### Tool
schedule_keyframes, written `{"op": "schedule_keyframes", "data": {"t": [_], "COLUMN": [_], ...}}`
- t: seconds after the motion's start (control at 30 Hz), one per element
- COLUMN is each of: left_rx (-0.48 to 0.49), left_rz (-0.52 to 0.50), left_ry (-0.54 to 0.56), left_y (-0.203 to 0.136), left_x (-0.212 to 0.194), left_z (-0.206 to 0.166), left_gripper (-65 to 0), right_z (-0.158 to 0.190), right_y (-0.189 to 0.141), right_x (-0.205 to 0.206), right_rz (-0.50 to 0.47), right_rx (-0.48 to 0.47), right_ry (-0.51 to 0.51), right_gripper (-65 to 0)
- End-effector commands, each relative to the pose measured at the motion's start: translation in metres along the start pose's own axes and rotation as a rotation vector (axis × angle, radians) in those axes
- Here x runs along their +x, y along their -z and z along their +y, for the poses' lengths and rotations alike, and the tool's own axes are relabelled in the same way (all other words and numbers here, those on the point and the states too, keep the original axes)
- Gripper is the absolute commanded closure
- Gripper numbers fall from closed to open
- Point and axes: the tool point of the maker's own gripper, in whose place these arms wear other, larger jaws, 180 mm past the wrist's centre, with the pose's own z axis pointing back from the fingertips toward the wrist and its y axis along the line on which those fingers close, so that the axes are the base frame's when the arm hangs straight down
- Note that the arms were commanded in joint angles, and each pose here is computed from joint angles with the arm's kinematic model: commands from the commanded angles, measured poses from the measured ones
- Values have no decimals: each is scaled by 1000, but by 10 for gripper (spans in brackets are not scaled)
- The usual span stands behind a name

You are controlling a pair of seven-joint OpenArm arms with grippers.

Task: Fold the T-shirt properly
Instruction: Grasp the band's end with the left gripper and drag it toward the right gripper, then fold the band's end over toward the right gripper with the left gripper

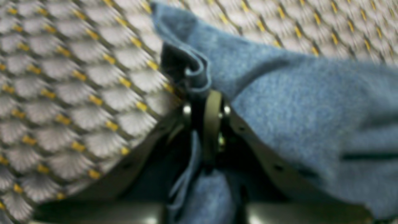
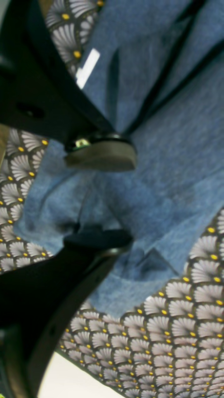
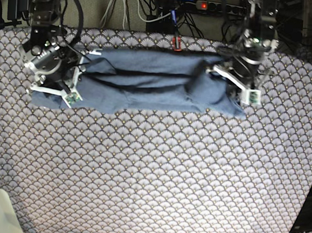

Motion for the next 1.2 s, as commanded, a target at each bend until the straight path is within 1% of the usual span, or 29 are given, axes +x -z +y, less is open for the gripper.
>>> {"op": "schedule_keyframes", "data": {"t": [0.0, 0.17, 0.27, 0.4, 0.53, 0.6, 0.73, 0.93, 1.0, 1.1, 1.17], "left_rx": [-38, -130, -150, -48, 13, 26, 15, -11, 3, 49, 58], "left_rz": [-63, -119, -137, -133, -145, -163, -200, -158, -166, -192, -197], "left_ry": [9, 22, 17, 29, 94, 118, 152, 128, 102, 33, 0], "left_y": [-4, -14, -17, -15, -17, -19, -22, -15, -15, -19, -19], "left_x": [18, 37, 43, 42, 40, 42, 50, 64, 69, 78, 82], "left_z": [-14, -54, -65, -60, -73, -83, -110, -143, -146, -142, -144], "left_gripper": [-4, -4, -4, -4, -4, -4, -4, -4, -4, -4, -4], "right_z": [-8, -8, -8, -8, -8, -7, -7, -7, -7, -7, -7], "right_y": [-4, -3, -3, -3, -3, -3, -2, -2, -2, -2, -2], "right_x": [7, 6, 6, 6, 6, 5, 5, 5, 5, 5, 5], "right_rz": [-27, -22, -22, -22, -22, -21, -21, -21, -21, -21, -21], "right_rx": [-24, -21, -21, -21, -21, -20, -19, -19, -19, -19, -19], "right_ry": [-2, -2, -2, -2, -2, -2, -3, -3, -3, -3, -3], "right_gripper": [-318, -318, -318, -318, -318, -318, -318, -318, -318, -318, -318]}}
